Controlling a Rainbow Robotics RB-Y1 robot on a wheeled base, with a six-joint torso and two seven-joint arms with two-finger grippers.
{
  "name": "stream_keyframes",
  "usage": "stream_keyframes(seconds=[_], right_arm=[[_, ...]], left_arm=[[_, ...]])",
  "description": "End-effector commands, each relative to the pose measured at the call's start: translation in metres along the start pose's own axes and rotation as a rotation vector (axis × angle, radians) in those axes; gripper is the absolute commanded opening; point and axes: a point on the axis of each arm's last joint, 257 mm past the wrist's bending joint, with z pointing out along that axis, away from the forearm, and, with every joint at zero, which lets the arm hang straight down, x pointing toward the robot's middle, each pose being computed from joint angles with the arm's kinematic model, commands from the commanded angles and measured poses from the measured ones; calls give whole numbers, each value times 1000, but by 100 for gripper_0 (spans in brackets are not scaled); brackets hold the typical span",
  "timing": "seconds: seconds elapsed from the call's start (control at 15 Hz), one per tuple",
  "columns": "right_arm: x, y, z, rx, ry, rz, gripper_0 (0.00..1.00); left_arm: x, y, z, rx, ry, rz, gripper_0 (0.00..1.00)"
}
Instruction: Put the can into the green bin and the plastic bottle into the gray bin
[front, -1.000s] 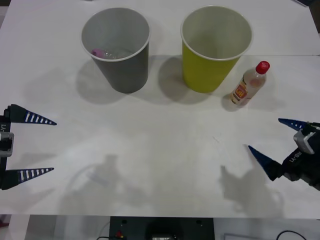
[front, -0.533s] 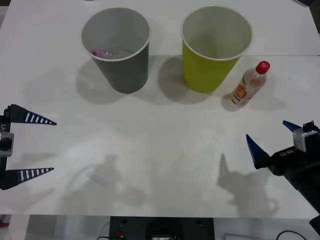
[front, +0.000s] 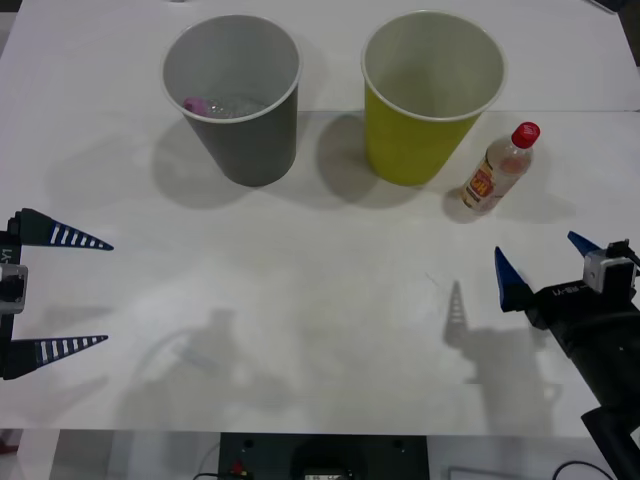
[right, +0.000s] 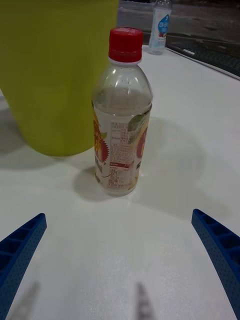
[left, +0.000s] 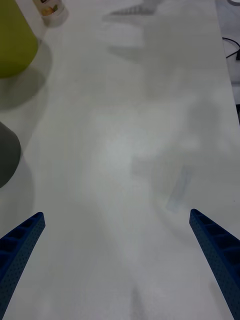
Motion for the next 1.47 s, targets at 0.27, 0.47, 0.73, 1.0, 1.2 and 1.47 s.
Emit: stream_keyframes(seconds=[0.27, 0.47, 0.73, 1.0, 1.2, 1.47], right_arm=[[1, -11, 36, 53, -43, -8, 100], [-2, -14, 57, 78, -69, -7, 100], [-4, -19, 83, 111, -90, -11, 100], [-10, -15, 106, 127, -111, -1, 100], [-14, -10, 118, 124, -119, 2, 100], [-18, -8, 131, 124, -124, 2, 100]], left_arm=[[0, 0, 0, 0, 0, 0, 100], [0, 0, 0, 0, 0, 0, 100], [0, 0, 0, 0, 0, 0, 100], [0, 0, 0, 0, 0, 0, 100], [0, 0, 0, 0, 0, 0, 100], [0, 0, 0, 0, 0, 0, 100]])
